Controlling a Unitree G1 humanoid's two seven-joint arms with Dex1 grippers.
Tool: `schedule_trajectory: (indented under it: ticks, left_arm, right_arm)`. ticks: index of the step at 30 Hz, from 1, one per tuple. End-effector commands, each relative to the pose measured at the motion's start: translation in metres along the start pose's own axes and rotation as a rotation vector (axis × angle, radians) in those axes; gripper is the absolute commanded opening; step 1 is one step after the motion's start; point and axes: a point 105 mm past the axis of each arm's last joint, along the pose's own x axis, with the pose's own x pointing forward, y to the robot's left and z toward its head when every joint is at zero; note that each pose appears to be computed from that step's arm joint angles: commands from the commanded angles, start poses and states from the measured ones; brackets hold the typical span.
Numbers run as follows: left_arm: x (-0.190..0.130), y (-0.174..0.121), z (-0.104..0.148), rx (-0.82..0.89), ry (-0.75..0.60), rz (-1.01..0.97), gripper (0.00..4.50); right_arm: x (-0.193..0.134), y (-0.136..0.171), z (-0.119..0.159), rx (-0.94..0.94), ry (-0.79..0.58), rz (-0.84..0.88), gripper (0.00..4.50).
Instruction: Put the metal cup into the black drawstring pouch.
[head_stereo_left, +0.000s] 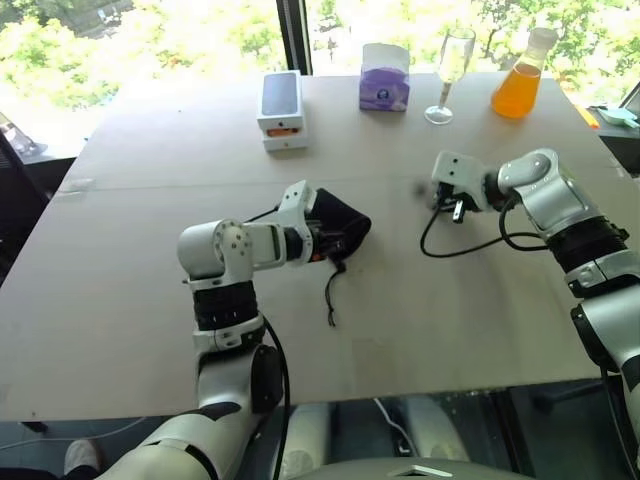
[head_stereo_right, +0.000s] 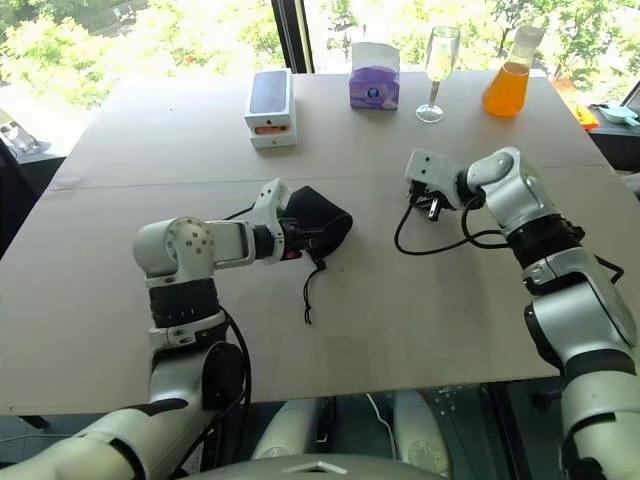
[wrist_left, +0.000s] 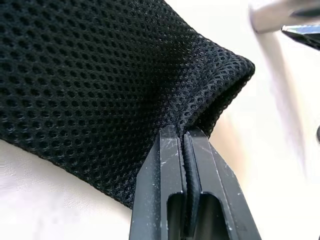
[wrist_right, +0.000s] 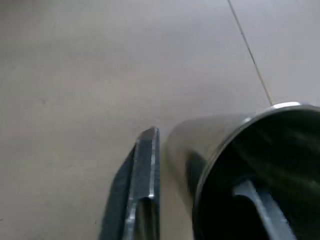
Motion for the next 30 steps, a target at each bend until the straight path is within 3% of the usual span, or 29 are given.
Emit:
schedule_trajectory:
  ticks: [1,6,11,17,30]
  left_arm:
    - [-0.004,-0.007,0.007,0.004,-0.043,-0.030,0.00]
    - [0.002,-0.013,0.013,-0.037,-0.044,-0.067,0.00]
    - [0.007,-0.027,0.022,-0.042,-0.029,-0.133,0.00]
    - [0.005,-0.046,0.027,-0.012,-0.006,-0.233,0.00]
    - [-0.006,-0.066,0.025,0.044,-0.011,-0.371,0.00]
  right_arm:
    - [-0.028,-0.015,0.020,0.004,-0.098,-0.057,0.07]
    - [-0.064,0.024,0.050,0.257,-0.427,-0.016,0.07]
    - [-0.060,0.083,0.085,0.428,-0.660,0.042,0.07]
    - [-0.038,0.102,0.100,0.552,-0.709,0.009,0.07]
    - [-0.005,0.116,0.081,0.690,-0.669,0.011,0.07]
